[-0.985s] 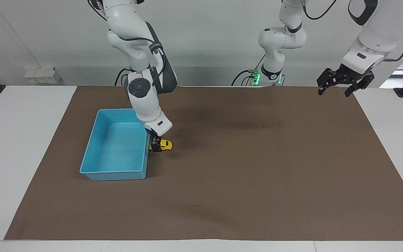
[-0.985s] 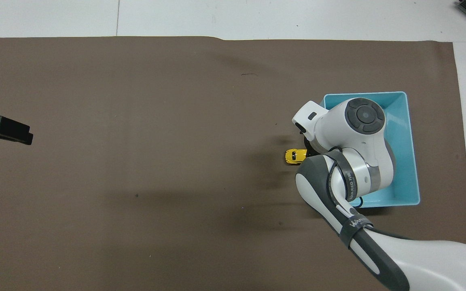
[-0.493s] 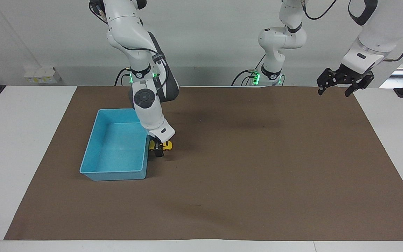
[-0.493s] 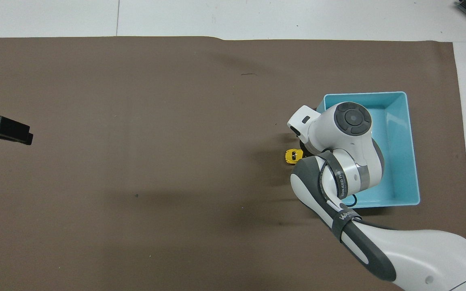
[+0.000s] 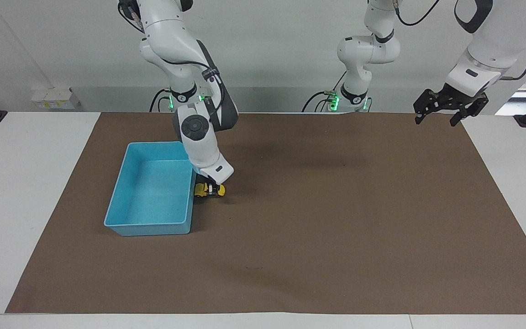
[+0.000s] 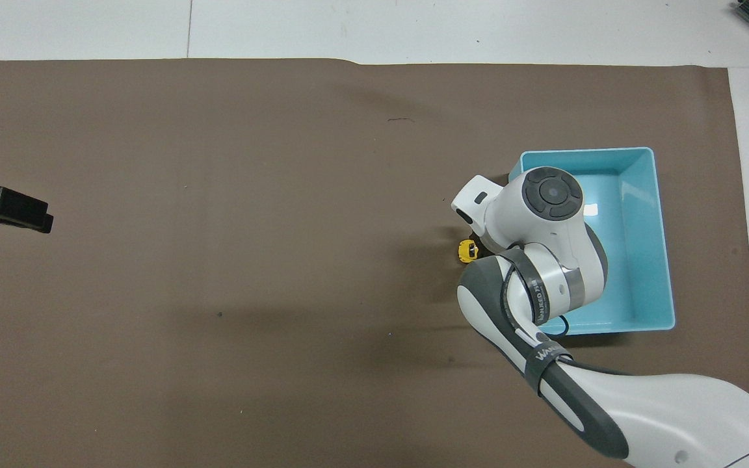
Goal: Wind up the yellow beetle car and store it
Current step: 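Grasp the yellow car beside the bin with the right gripper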
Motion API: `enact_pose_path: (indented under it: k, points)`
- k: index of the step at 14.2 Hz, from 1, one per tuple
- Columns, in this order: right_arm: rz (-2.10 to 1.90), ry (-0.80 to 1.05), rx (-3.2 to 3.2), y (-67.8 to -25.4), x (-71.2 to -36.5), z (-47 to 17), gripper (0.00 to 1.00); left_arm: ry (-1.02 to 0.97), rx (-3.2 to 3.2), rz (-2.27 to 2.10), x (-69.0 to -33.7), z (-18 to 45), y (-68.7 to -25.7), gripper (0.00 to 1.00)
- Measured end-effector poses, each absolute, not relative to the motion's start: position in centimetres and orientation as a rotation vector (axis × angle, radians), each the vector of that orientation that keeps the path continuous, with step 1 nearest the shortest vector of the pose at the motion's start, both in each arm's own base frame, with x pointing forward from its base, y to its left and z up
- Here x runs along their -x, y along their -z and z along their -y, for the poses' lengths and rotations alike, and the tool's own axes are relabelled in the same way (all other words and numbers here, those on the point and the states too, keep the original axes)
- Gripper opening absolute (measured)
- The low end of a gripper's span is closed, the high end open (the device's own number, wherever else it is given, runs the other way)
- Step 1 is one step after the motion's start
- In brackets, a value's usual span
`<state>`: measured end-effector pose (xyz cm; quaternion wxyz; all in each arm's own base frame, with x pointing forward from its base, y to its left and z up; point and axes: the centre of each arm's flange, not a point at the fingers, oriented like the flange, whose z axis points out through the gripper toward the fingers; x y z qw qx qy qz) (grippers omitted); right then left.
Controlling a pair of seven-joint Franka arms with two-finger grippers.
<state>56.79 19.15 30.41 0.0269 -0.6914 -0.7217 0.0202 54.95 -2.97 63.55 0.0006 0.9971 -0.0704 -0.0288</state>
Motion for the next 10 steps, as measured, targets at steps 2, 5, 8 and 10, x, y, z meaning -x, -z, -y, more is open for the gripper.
enact_pose_path:
  k: [2,5,8,10]
  points:
    - [2.23,-0.064,2.135,-30.5,-56.8,-19.2,0.48,0.091,-3.131,0.221,-54.9,3.0,-63.5,1.0]
    - [2.231,-0.073,2.137,-32.1,-57.5,-19.7,0.48,0.091,-3.131,0.221,-54.9,3.0,-63.5,1.0]
    - [2.205,-0.045,2.185,-34.7,-58.2,-21.3,0.48,0.091,-3.131,0.221,-54.9,3.0,-63.5,1.0]
    - [2.202,-0.038,2.194,-36.5,-58.6,-22.1,0.48,0.091,-3.131,0.221,-54.9,3.0,-63.5,1.0]
